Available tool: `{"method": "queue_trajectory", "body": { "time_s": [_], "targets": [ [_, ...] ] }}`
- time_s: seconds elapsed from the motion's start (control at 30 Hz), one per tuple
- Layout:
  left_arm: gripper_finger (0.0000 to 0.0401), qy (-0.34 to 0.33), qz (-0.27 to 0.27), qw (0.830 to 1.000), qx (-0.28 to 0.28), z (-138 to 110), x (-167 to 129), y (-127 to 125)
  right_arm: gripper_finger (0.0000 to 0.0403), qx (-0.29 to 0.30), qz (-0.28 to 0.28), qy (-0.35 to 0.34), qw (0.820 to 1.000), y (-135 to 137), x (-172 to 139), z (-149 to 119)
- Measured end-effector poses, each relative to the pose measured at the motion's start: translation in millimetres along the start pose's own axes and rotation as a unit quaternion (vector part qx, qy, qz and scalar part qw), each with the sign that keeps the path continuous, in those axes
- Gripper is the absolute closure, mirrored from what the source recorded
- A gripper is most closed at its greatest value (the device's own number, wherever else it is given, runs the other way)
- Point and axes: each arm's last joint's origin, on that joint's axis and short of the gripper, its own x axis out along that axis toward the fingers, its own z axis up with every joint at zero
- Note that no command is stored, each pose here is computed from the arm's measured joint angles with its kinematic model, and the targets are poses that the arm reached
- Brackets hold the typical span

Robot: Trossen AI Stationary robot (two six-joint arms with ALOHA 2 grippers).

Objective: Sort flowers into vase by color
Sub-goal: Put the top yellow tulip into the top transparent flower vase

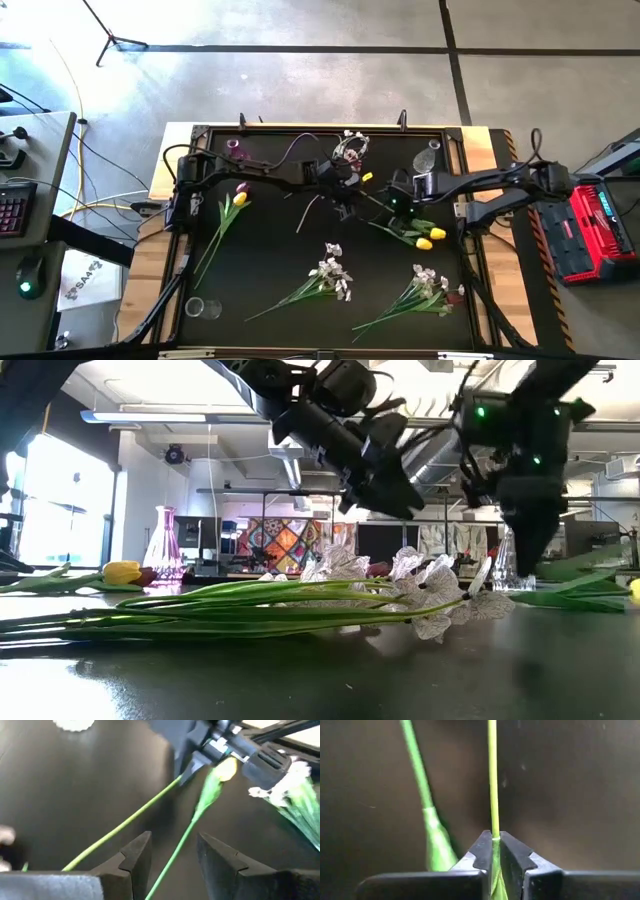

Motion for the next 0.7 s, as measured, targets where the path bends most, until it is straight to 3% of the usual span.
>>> {"method": "queue_trajectory", "body": {
  "time_s": [0.23, 0.43, 0.7],
  "targets": [
    [0.0259, -0.04, -0.021, 0.993, 0.105, 5, 2, -21, 0.0398, -0.033, 0.058, -0.002, 0.998, 11, -25, 15],
    [0.0259, -0.048, -0.02, 0.991, 0.127, 5, 2, -28, 0.04, -0.055, 0.134, -0.005, 0.989, 21, -41, 24],
    [0.0259, -0.015, -0.037, 0.989, 0.143, -1, 2, -30, 0.0399, -0.063, 0.162, -0.023, 0.985, 27, -55, 33]
  ]
}}
